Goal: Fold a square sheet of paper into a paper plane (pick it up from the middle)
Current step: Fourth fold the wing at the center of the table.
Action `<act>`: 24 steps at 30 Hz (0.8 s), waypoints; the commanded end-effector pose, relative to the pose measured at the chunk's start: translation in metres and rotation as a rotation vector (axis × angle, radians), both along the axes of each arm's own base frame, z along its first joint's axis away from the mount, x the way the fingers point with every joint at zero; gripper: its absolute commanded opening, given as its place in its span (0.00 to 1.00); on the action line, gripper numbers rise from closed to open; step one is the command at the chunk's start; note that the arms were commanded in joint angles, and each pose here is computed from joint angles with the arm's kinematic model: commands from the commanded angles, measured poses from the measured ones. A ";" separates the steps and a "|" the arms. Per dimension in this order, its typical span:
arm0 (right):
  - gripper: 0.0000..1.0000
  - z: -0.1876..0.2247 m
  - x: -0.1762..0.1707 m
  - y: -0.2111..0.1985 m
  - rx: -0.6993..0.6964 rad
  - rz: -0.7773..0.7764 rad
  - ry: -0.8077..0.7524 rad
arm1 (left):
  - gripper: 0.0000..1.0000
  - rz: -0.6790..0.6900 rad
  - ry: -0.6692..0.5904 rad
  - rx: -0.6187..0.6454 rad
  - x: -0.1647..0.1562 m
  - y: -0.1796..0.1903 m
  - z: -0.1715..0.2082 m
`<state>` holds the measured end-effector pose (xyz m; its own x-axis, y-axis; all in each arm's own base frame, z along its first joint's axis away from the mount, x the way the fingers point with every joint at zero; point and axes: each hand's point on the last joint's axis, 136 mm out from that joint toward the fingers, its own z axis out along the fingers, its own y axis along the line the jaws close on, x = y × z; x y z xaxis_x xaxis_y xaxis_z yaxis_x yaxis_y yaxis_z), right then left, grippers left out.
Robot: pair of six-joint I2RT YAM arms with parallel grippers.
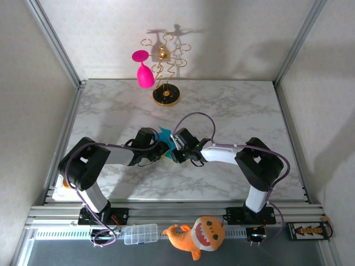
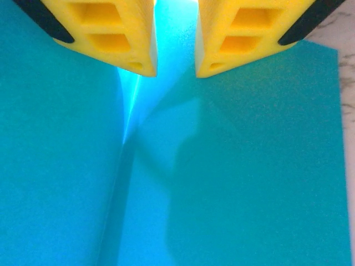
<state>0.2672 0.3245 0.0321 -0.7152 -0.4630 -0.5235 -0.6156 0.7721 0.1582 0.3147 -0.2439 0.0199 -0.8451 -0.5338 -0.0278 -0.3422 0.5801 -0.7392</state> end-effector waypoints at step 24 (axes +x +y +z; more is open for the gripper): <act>0.17 0.006 -0.002 0.015 0.021 0.043 0.002 | 0.21 -0.001 0.109 0.088 -0.018 0.009 -0.038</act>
<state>0.2664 0.3298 0.0356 -0.7081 -0.4678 -0.5290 -0.6274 0.7606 0.1671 0.3142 -0.2432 0.0187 -0.8443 -0.5353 -0.0264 -0.3467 0.5831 -0.7347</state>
